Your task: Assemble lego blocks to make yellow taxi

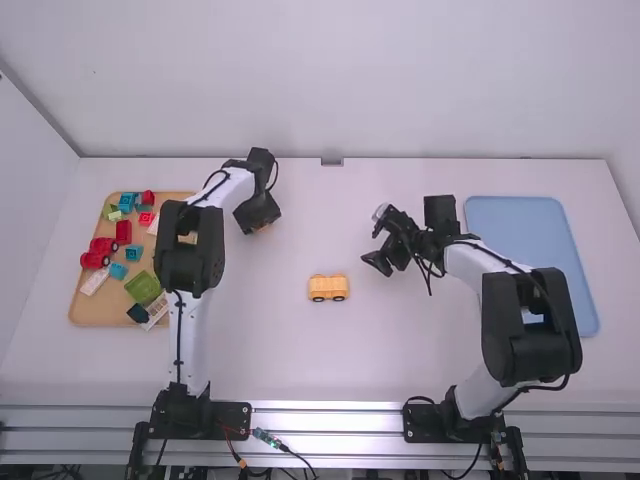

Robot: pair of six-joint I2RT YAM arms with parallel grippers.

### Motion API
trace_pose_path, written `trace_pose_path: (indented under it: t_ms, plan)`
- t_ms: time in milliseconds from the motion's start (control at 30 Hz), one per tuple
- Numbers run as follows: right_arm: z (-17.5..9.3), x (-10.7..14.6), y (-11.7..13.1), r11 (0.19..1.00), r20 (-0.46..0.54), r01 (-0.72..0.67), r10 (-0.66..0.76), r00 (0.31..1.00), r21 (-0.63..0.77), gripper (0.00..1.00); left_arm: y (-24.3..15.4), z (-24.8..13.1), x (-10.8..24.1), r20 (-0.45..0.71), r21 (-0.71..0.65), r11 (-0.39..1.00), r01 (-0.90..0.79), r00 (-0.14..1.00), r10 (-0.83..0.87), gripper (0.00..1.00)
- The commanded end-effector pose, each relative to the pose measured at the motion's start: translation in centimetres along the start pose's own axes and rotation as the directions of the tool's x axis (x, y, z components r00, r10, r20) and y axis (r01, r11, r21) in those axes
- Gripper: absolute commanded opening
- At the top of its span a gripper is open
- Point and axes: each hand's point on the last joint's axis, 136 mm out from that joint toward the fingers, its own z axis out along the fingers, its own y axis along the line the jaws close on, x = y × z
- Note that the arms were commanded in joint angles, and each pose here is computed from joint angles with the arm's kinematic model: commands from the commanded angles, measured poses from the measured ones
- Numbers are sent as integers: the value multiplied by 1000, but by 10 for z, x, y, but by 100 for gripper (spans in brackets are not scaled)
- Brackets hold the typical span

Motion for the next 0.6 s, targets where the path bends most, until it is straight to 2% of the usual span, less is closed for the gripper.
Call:
trace_pose_path:
  t_ms: [0,200,300,400,467,567]
  plan:
    - [-7,-13,-4,1000,25,16,-16,1000,16,99,10,7,5,-19,-25,1000,9,1000,-9,52]
    - [-7,-13,-4,1000,26,16,-16,1000,15,99,12,7,6,-25,-31,1000,6,1000,-7,43]
    - [-7,-13,-4,1000,27,-5,4,1000,15,99,9,7,7,-22,-27,1000,1,1000,-1,30]
    - [-7,-15,-5,999,34,-42,41,999,19,99,11,7,8,-30,-30,1000,3,1000,-3,11]
    - [-7,-15,-6,999,36,-43,42,998,21,99,12,7,11,-36,-38,999,-2,999,1,8]
    - [-7,-16,-6,999,37,-42,41,998,21,99,16,6,13,-49,-48,999,-1,999,-2,8]
